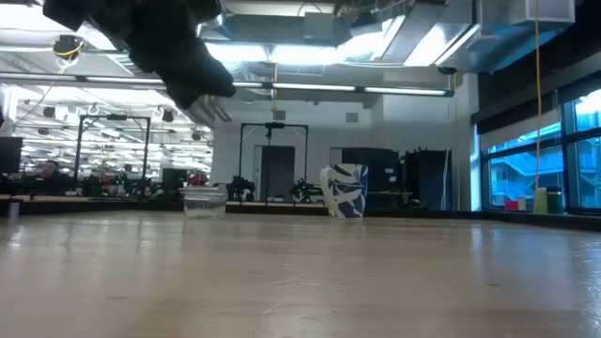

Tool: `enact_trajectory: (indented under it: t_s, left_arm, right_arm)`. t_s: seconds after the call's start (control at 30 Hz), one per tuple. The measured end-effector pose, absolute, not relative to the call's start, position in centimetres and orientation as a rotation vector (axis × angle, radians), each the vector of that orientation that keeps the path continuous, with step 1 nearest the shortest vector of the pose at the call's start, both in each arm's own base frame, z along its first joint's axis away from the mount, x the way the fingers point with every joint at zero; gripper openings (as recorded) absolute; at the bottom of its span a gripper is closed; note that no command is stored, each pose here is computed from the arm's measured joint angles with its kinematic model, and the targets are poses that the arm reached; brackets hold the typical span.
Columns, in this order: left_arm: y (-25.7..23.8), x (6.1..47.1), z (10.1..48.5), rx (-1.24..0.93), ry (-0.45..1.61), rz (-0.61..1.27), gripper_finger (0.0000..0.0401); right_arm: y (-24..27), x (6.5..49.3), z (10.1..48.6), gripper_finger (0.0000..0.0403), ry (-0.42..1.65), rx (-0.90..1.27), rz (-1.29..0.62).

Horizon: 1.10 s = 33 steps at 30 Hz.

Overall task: Pick and place Stevia / Truvia into bins
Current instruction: Put the green stevia packet into the transparent container

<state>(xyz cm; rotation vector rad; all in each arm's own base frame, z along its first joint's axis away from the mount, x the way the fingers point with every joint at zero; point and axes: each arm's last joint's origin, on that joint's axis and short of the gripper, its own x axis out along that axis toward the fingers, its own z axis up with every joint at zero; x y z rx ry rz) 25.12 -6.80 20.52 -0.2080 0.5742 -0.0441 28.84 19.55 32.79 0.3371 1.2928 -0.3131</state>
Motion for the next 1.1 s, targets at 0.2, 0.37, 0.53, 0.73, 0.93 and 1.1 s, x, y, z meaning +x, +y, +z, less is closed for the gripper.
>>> enact_trajectory:
  t_s: [0.2, 0.37, 0.53, 0.73, 0.93, 1.1]
  left_arm:
    - [-6.5, 25.1, 21.0, -0.298, 0.527, 0.043, 0.0063]
    - [-6.5, 25.2, 21.1, -0.355, 0.514, 0.068, 0.0063]
    - [-6.5, 25.2, 21.1, -0.375, 0.512, 0.072, 0.0062]
    - [-6.5, 25.2, 21.1, -0.375, 0.512, 0.072, 0.0062]
    - [-6.5, 25.2, 21.1, -0.374, 0.512, 0.072, 0.0063]
    - [-6.5, 25.2, 21.1, -0.394, 0.511, 0.077, 0.0063]
  right_arm:
    - [22.9, 23.8, 33.7, 0.0000, 1.264, 0.607, -0.540]
    - [25.1, 20.9, 31.3, 0.0000, 1.313, 0.637, -0.655]
    - [26.2, 18.6, 28.7, 0.0000, 1.372, 0.655, -0.775]
    - [28.1, 16.8, 25.9, 0.0000, 1.379, 0.758, -0.784]
    - [28.0, 15.7, 22.8, 0.0000, 1.355, 0.785, -0.863]
    - [27.4, 15.4, 21.1, 0.0001, 1.352, 0.762, -0.891]
